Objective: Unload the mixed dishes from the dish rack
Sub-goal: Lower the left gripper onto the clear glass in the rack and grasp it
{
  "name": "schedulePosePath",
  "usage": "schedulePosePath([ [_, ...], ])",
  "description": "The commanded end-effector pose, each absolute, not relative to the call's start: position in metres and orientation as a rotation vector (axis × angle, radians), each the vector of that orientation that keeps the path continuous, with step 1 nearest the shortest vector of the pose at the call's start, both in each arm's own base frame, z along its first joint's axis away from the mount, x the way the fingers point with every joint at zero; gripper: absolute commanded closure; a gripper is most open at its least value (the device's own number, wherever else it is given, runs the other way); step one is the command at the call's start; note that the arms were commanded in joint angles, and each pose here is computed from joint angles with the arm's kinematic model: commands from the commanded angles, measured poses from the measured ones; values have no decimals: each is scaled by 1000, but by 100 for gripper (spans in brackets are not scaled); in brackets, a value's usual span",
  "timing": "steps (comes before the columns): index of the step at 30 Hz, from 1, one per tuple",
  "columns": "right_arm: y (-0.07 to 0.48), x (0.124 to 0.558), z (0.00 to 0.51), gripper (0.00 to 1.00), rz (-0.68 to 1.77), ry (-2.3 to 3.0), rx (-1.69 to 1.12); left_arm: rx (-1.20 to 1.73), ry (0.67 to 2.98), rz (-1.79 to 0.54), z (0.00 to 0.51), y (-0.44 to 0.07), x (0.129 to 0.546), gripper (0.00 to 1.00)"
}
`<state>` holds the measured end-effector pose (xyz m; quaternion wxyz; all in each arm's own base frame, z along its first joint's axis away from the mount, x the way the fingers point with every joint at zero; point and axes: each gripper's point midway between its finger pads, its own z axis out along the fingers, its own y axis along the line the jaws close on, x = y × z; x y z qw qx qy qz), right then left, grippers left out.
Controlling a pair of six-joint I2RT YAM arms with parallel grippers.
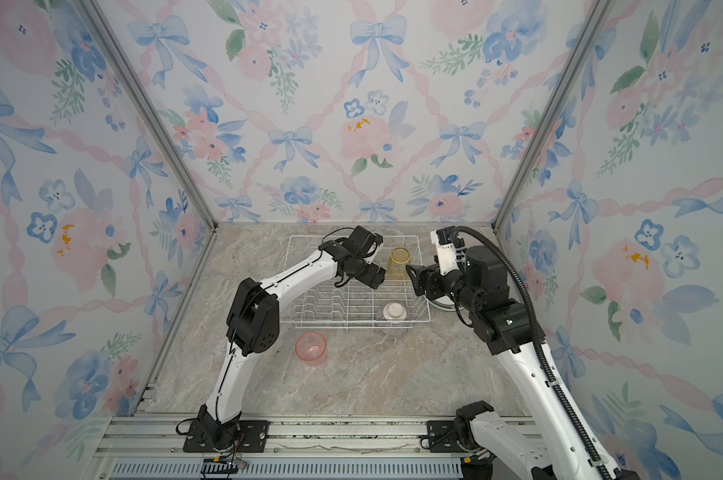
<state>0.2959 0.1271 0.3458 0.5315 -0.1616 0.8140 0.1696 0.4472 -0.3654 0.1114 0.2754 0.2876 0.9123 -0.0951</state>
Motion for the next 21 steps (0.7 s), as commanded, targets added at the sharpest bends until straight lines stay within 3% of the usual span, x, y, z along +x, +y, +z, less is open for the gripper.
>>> schedulePosePath([
  [1,129,300,344,17,429,1933,-376,781,2446,-200,110,-362,453,6],
  [10,129,303,337,16,433,1953,-376,791,2452,-200,103,-364,456,15],
  [15,128,303,336,16,432,1958,-374,802,2476,-246,96,-364,452,36],
  [21,129,303,333,16,447,1963,-370,798,2475,-266,100,-362,452,50],
])
